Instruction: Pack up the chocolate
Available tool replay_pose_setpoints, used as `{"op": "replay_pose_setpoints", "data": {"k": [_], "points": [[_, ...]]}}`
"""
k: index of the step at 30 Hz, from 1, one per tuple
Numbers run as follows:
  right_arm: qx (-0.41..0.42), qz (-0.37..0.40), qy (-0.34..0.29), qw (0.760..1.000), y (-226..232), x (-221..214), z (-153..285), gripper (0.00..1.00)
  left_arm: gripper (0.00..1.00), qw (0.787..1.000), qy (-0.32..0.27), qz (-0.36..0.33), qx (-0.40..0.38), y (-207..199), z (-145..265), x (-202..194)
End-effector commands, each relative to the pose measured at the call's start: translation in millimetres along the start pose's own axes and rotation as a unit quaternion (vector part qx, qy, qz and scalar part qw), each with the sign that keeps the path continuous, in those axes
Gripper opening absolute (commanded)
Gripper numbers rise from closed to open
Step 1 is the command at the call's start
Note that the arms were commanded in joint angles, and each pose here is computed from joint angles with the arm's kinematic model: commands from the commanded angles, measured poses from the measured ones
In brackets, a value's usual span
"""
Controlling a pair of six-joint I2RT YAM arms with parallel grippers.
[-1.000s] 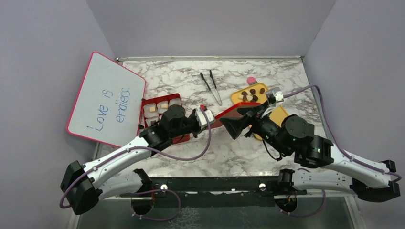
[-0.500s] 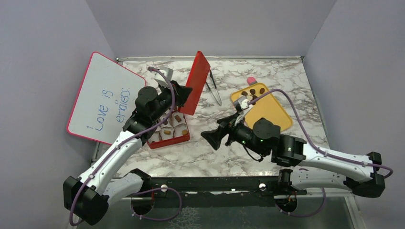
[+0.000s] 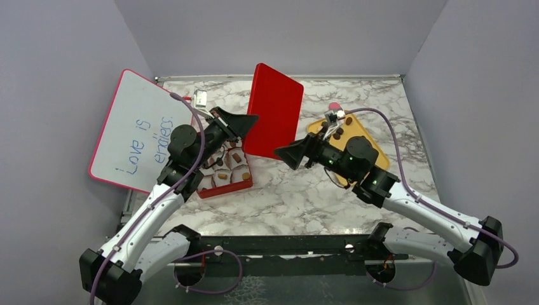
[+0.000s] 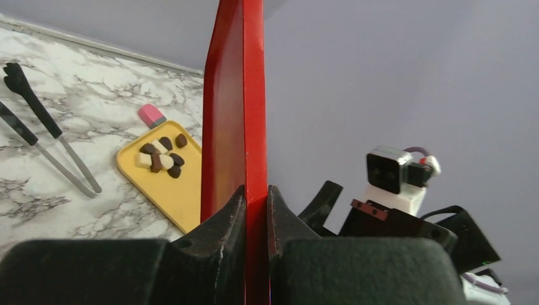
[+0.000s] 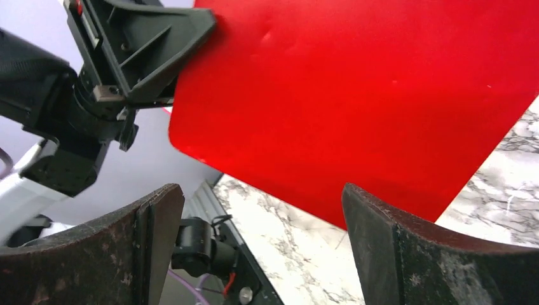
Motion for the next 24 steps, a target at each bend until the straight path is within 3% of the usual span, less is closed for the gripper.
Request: {"op": "replay_pose_setpoints", "data": {"k": [1, 7, 14, 24], "points": [[0.050, -0.067, -0.057, 0.995, 9, 31, 12, 1.00, 0.00, 0.994, -0.043, 0.045, -0.090, -59, 18, 23], [0.012, -0.133, -0.095, 0.986, -14, 41, 29, 1.00, 0.00, 0.989, -0.073, 0.055, -0.119, -86, 31, 38], [0.043, -0.224, -0.114, 0.967, -4, 41, 44, 1.00, 0.00, 0.982, -0.065, 0.084, -0.153, -107, 38, 40], [0.029, -0.240, -0.103, 0.965, -8, 37, 42, 1.00, 0.00, 0.975, -0.068, 0.094, -0.190, -130, 50, 46]]}}
Point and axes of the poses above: each gripper's point midway between its finger pads, its own z axis back along the fingers, its own y axis along the line the jaws close on, x = y × z, the point moved 1 cm from there along z, back along the fingers, and after that the axes turned 15 degrees about z, right-handed, at the moved point
